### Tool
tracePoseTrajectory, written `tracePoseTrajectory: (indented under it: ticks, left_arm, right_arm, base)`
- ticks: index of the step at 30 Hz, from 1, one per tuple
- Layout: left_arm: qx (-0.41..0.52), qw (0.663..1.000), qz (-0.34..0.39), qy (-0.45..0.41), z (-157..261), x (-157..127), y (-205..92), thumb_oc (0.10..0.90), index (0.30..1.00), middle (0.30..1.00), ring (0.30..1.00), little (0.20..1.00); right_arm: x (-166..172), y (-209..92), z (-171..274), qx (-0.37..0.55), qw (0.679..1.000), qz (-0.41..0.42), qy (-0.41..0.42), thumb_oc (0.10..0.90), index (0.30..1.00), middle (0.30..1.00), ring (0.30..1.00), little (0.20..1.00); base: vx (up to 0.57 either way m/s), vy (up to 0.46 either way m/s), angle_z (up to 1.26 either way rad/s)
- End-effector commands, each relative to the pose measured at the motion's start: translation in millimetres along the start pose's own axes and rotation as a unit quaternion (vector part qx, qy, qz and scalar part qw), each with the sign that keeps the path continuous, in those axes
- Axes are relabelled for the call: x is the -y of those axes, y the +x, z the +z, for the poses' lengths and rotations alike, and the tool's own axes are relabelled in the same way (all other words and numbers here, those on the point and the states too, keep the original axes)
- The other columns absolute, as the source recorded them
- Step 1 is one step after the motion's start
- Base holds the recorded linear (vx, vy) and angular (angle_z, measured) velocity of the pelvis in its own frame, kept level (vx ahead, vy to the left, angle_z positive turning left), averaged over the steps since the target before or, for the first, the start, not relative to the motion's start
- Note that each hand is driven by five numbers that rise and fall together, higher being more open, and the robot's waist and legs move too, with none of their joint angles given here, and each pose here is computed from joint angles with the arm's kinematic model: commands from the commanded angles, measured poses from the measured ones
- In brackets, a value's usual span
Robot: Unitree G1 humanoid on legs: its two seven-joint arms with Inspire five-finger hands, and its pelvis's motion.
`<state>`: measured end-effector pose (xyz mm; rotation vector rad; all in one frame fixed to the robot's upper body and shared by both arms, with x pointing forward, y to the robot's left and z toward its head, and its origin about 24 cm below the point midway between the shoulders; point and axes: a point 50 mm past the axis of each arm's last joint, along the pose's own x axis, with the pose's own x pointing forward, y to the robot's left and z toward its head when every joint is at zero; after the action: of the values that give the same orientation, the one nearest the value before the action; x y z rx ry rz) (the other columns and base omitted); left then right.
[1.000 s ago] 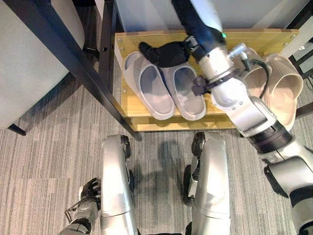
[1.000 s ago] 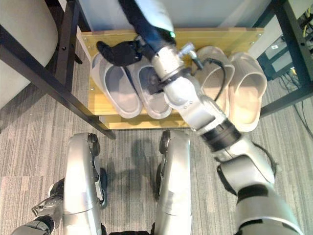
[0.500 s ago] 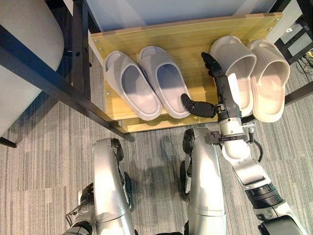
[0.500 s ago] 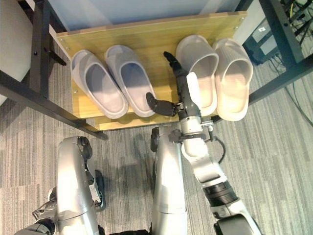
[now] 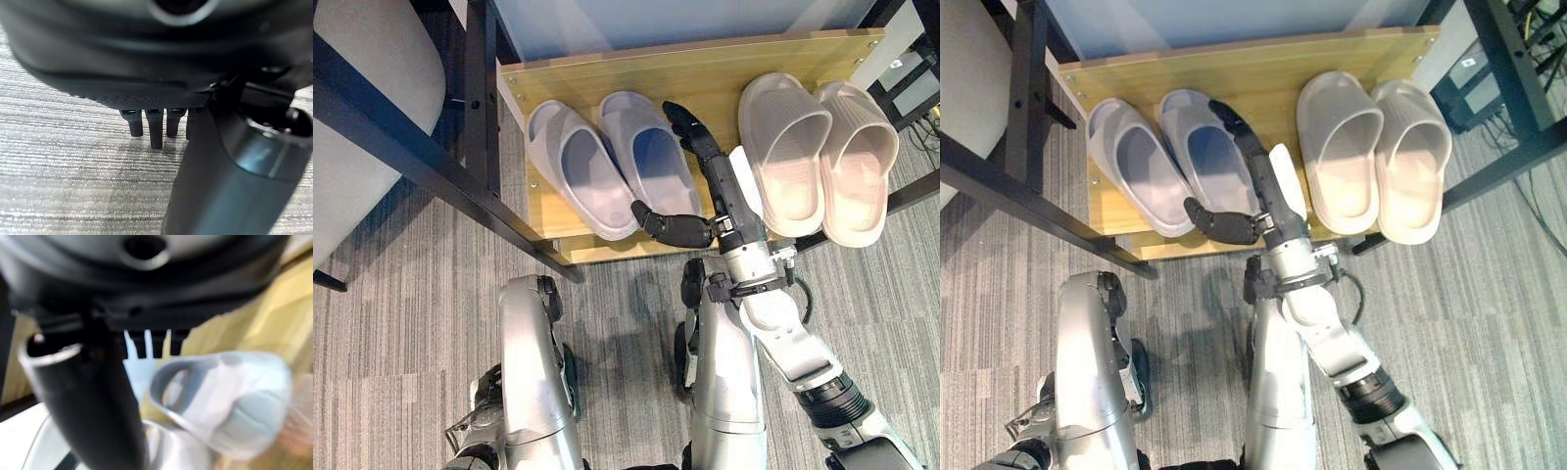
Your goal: Arrange the slippers neatly on the shoe rack.
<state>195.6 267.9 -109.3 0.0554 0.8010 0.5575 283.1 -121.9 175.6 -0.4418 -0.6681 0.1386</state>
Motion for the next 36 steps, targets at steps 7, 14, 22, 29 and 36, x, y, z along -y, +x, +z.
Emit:
tracePoseTrajectory:
  ticks: [7, 14, 22, 29, 36]
  left_arm:
    - [0.037, 0.998, -0.044, 0.013, 1.6, 30.0, -8.6, 0.800, 0.900, 0.900, 0.900, 0.900]
    - [0.034, 0.998, -0.046, 0.017, 2.1, 30.6, -8.4, 0.800, 0.900, 0.900, 0.900, 0.900]
    - [0.058, 0.997, -0.056, 0.016, 17.8, 34.2, -8.0, 0.800, 0.900, 0.900, 0.900, 0.900]
    - [0.059, 0.997, -0.052, 0.020, 19.2, 33.4, -7.5, 0.800, 0.900, 0.900, 0.900, 0.900]
    - [0.052, 0.997, -0.046, 0.018, 13.3, 34.2, -8.8, 0.800, 0.900, 0.900, 0.900, 0.900]
  right_arm:
    - [23.8, -10.0, 67.6, 0.187, 0.976, -0.103, -0.041, 0.800, 0.900, 0.900, 0.900, 0.900]
    - [-5.1, -9.0, 48.7, 0.099, 0.977, -0.011, 0.189, 0.800, 0.900, 0.900, 0.900, 0.900]
    - [-28.6, -5.7, 50.1, 0.058, 0.916, 0.076, 0.391, 0.800, 0.900, 0.900, 0.900, 0.900]
    - [-35.4, -1.9, 63.8, 0.082, 0.903, 0.100, 0.409, 0.800, 0.900, 0.900, 0.900, 0.900]
    - [-17.5, -4.3, 77.4, 0.139, 0.927, 0.039, 0.347, 0.800, 0.900, 0.900, 0.900, 0.900]
  base:
    - [0.00, 0.000, 0.00]
    - [0.00, 0.000, 0.00]
    - [0.00, 0.000, 0.00]
    - [0.00, 0.000, 0.00]
    - [0.00, 0.000, 0.00]
